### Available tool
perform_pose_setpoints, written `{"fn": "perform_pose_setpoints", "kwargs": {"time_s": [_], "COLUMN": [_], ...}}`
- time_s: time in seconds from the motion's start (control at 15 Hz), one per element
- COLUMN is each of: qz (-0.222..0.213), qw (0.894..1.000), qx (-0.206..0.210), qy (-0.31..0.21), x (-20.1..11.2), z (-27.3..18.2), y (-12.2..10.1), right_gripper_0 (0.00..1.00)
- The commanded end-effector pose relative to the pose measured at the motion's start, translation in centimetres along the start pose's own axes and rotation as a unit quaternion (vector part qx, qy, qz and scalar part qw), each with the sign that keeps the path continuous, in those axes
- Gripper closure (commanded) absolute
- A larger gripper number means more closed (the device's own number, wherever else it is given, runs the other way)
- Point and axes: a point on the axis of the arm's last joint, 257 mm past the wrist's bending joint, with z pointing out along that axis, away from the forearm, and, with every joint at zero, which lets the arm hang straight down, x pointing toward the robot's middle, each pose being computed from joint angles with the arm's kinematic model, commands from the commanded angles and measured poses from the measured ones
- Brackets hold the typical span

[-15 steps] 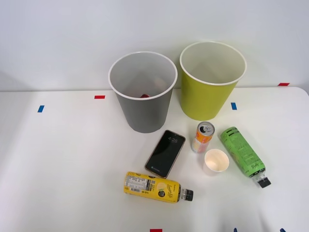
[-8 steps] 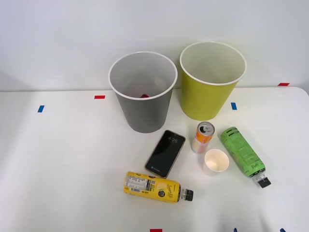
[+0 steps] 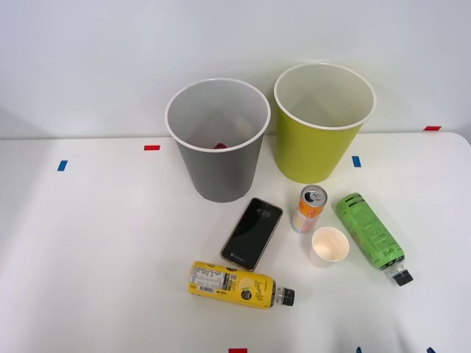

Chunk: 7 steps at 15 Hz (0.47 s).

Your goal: Put cans in the gray bin, plastic bottles in the light green bin

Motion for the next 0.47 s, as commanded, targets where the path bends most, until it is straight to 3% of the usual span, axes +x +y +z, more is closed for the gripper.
{"fn": "perform_pose_setpoints", "kwargs": {"time_s": [0.07, 0.47], "qz": [0.000, 0.000], "qw": [1.000, 1.000], "qx": [0.000, 0.000], "qy": [0.000, 0.000], "x": [0.00, 0.00], "z": [0.00, 0.00], "y": [0.00, 0.00], "right_gripper_0": [0.00, 0.00]}}
